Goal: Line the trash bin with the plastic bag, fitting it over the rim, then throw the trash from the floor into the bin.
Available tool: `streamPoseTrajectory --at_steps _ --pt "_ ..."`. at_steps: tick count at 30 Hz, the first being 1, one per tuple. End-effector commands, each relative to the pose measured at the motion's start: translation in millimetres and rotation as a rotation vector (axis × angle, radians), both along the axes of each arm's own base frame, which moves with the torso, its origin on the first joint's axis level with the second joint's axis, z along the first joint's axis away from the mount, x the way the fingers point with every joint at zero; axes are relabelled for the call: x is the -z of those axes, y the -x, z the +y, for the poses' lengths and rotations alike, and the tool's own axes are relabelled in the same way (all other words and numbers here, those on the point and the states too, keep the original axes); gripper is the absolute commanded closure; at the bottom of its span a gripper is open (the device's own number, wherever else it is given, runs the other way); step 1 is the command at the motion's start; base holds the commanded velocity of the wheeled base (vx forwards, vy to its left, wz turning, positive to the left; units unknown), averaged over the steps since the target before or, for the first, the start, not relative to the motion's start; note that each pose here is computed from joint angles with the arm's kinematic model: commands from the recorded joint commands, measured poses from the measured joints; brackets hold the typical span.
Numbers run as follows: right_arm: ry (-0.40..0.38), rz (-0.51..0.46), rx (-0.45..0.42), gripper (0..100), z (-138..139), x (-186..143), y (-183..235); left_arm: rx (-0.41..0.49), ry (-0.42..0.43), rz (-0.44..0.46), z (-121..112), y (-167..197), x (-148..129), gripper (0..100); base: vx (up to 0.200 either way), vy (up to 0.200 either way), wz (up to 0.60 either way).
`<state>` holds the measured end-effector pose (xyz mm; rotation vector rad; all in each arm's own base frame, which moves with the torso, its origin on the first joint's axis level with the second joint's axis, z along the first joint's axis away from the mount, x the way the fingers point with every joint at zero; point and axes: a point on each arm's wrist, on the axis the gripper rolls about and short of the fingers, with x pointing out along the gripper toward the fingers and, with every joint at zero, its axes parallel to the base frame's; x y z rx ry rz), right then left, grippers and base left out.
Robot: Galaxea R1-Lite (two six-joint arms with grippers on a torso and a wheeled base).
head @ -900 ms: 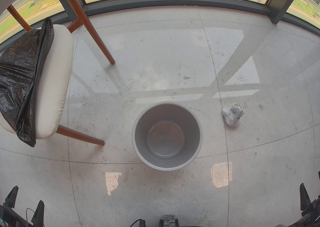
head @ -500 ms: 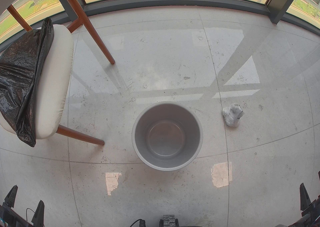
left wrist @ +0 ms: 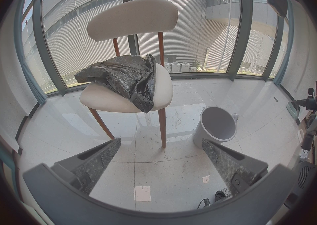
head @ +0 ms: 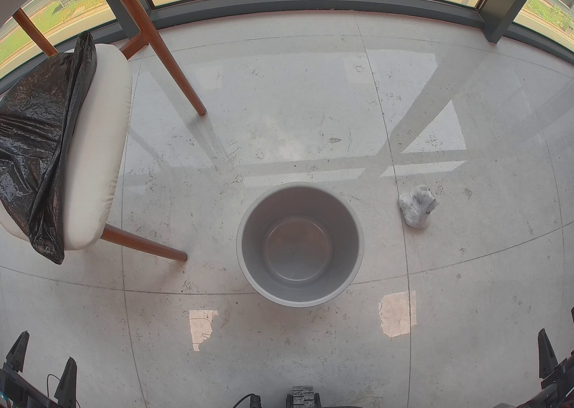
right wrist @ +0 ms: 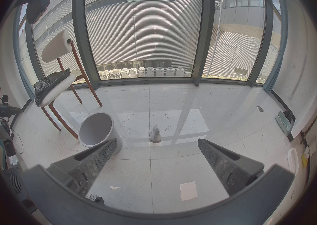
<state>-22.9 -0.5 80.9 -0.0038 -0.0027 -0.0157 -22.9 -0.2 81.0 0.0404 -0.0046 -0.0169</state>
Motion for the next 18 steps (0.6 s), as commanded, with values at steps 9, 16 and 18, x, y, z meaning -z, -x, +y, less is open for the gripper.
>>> streamPoseTrajectory --at_steps 9,16,18 --pt "-0.002 0.006 0.001 0 0 5 0 0.008 -0.015 -0.156 0 1 -11 0 0.000 0.000 0.00" --pt "-0.005 0.003 0.000 0 0 5 0 0.027 -0.048 -0.217 -1 3 -17 0 0.000 0.000 0.00" --pt "-0.004 0.004 0.000 0 0 5 0 0.016 -0.059 -0.214 0 3 -17 0 0.000 0.000 0.00"
